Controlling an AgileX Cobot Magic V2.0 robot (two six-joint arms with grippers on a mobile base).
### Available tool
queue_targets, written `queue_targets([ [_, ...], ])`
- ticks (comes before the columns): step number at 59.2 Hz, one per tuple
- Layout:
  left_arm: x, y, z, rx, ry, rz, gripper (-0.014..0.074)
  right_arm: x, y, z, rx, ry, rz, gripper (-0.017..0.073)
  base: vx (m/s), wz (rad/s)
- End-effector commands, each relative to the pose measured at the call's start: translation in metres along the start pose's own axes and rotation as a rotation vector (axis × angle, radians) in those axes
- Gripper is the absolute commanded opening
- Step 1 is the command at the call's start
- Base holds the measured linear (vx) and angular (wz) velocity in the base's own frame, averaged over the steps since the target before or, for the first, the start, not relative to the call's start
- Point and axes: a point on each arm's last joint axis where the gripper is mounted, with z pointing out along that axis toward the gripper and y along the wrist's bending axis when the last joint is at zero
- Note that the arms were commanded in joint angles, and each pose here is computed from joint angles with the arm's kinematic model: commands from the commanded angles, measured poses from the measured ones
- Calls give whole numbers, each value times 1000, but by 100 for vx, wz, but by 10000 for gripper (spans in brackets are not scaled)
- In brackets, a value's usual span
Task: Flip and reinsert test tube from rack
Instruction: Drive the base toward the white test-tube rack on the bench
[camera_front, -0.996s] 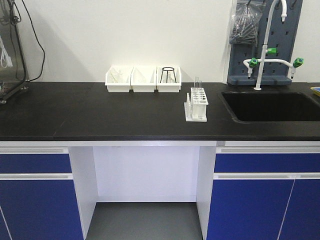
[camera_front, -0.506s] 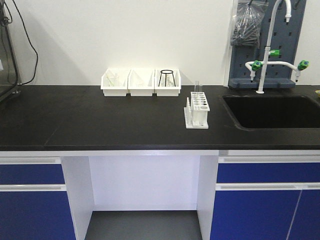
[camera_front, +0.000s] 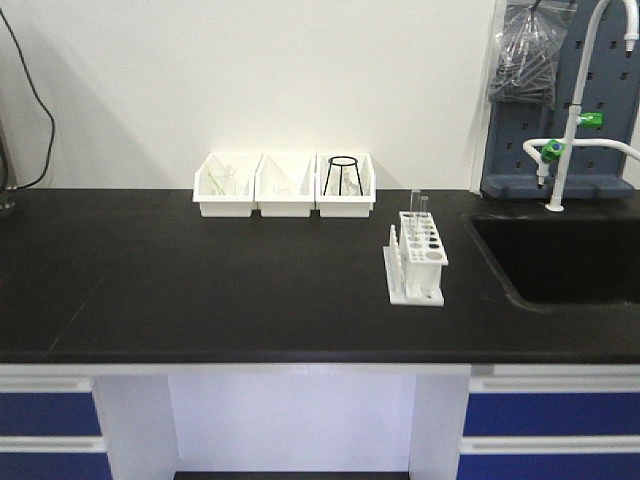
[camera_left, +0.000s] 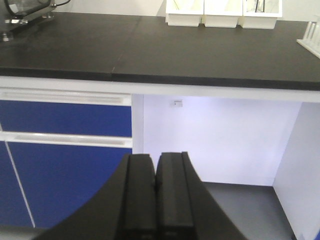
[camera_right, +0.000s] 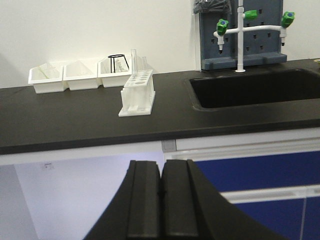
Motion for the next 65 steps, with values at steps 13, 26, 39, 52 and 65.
queue_targets([
  [13,-7,-2,0,22,-78,-4,-6,-8,1,-1,-7,-96,-12,-8,48,4],
  [26,-7,-2,0,22,-78,-4,-6,-8,1,-1,-7,-96,-12,-8,48,2],
  [39,-7,-2,0,22,-78,-4,-6,-8,1,-1,-7,-95,-12,-9,44,-7],
  [52,-7,-2,0,22,-78,-4,-6,-8,1,-1,-7,-95,-12,-9,40,-11],
  [65,-7,-2,0,22,-78,-4,-6,-8,1,-1,-7,-95,-12,-9,33,-4],
])
